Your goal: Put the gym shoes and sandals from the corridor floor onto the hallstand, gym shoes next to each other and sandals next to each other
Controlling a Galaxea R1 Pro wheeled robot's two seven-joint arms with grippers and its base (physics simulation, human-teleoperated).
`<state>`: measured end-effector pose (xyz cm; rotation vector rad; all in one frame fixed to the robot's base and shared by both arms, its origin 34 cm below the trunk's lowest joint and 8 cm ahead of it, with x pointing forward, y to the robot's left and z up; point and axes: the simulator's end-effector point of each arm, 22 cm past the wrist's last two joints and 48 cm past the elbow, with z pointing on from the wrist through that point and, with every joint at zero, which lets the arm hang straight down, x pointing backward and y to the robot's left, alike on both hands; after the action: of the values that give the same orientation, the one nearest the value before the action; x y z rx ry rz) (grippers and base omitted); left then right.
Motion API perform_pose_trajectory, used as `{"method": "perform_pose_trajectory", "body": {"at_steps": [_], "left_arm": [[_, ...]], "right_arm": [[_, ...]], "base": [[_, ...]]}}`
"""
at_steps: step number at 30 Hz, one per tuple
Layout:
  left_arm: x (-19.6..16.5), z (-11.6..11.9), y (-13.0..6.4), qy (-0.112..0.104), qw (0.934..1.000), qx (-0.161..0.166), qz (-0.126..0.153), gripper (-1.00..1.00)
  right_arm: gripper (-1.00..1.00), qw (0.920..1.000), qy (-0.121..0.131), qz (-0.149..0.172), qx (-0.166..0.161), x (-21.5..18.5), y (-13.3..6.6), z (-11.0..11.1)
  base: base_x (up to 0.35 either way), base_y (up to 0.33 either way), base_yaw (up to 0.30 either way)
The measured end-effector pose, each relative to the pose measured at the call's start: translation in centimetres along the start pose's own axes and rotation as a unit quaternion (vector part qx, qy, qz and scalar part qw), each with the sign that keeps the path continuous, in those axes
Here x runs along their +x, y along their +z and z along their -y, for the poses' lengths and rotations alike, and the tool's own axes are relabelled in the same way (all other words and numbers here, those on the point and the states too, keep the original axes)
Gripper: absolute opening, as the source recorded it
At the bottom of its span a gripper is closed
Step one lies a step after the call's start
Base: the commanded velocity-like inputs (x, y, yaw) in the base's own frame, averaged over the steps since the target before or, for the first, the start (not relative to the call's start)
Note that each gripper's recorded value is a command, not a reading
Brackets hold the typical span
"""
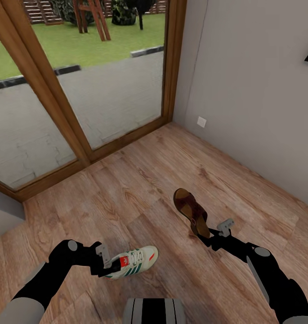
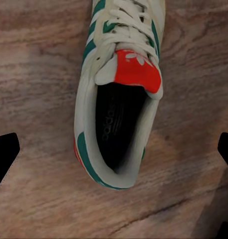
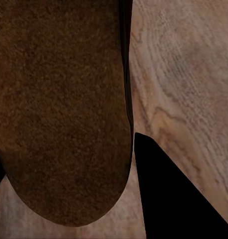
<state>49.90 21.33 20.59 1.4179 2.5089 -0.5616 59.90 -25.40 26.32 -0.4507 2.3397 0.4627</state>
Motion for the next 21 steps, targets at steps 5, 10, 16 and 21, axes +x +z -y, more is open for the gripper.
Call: {"method": "perform_pose_trajectory", "body": {"at_steps": [5, 10, 16, 21], "left_arm": [[-0.3, -0.4, -0.3, 0.006, 0.9999, -0.008, -0.001, 1.0], [-0.3, -0.3, -0.2, 0.006, 0.9999, -0.008, 0.0, 1.0], [-0.7, -1.5, 0.1, 0.005, 0.9991, -0.042, 0.003, 1.0], [-1.5, -1.8, 0.6, 0.009, 0.9982, -0.059, 0.005, 1.0]], "right_arm": [[-1.0, 1.0, 0.0, 0.0, 0.0, 0.0, 0.0, 0.0], [-1.0, 1.0, 0.0, 0.0, 0.0, 0.0, 0.0, 0.0], [-1.0, 1.0, -0.001, -0.001, 0.001, 0.0, -0.1, 0.2], [-1.0, 1.0, -0.001, -0.001, 0.001, 0.1, -0.1, 0.2]], "base": [[0.0, 0.0, 0.0], [0.0, 0.0, 0.0], [0.0, 0.0, 0.0], [0.0, 0.0, 0.0]]}}
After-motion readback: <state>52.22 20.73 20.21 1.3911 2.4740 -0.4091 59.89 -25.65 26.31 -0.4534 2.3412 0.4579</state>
